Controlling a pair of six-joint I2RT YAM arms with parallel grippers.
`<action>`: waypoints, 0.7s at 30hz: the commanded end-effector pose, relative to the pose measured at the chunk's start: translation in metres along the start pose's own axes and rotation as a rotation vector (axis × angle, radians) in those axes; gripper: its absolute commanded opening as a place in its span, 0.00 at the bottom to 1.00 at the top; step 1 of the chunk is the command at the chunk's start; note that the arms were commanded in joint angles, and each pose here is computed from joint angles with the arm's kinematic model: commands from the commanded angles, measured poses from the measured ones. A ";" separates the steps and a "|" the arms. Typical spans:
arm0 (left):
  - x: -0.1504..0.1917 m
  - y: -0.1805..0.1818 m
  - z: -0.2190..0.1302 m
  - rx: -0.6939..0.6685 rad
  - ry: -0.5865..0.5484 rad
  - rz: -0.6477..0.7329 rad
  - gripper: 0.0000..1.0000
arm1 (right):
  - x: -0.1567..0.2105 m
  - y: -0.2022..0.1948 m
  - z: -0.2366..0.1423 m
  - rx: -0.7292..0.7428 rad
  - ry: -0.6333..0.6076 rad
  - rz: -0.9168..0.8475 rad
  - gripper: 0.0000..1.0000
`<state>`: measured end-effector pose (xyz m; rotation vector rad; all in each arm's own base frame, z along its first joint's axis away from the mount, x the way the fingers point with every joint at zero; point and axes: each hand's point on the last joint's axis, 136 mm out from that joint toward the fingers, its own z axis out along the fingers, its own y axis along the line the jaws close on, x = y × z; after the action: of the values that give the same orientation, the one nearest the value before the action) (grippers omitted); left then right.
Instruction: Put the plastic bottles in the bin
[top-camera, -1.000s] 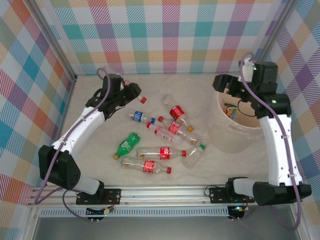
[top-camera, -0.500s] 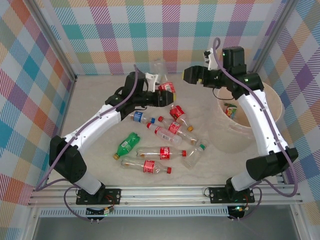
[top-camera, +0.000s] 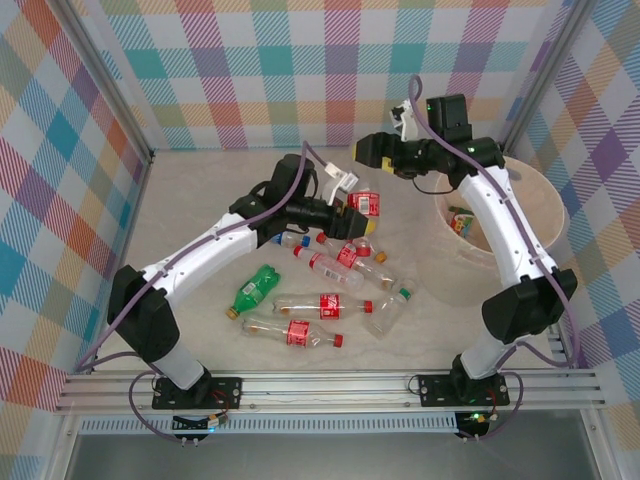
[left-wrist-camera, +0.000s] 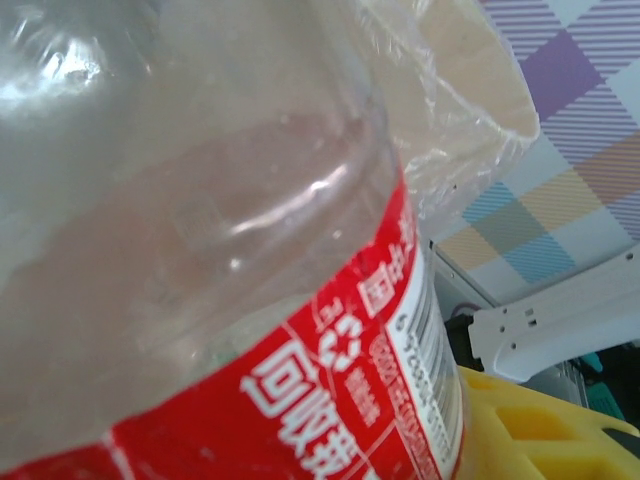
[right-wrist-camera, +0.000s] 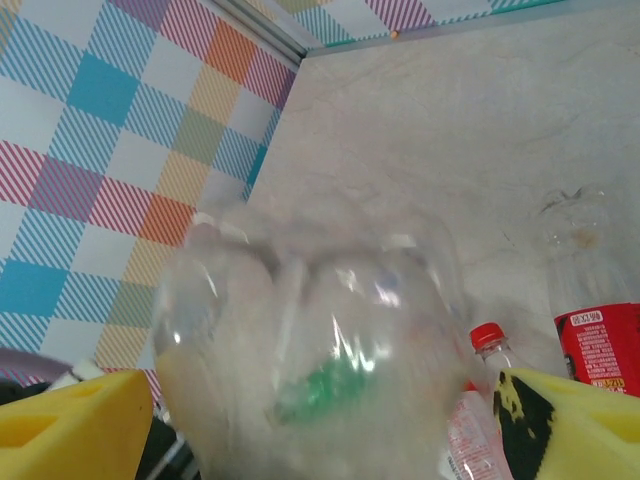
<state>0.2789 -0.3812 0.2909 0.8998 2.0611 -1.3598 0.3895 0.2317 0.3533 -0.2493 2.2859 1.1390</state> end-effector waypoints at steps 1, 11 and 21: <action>-0.010 -0.016 0.000 0.044 -0.007 0.072 0.07 | -0.008 0.009 0.002 -0.036 -0.011 -0.010 0.85; -0.006 -0.013 0.001 0.032 0.010 0.067 0.08 | -0.008 0.001 0.003 0.003 -0.018 -0.021 0.58; -0.011 -0.006 -0.008 -0.054 -0.021 0.063 1.00 | -0.041 0.012 -0.027 0.041 -0.129 -0.105 0.55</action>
<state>0.2837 -0.3787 0.2829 0.8977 2.0961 -1.3008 0.4009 0.2258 0.3648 -0.2403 2.2556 1.0855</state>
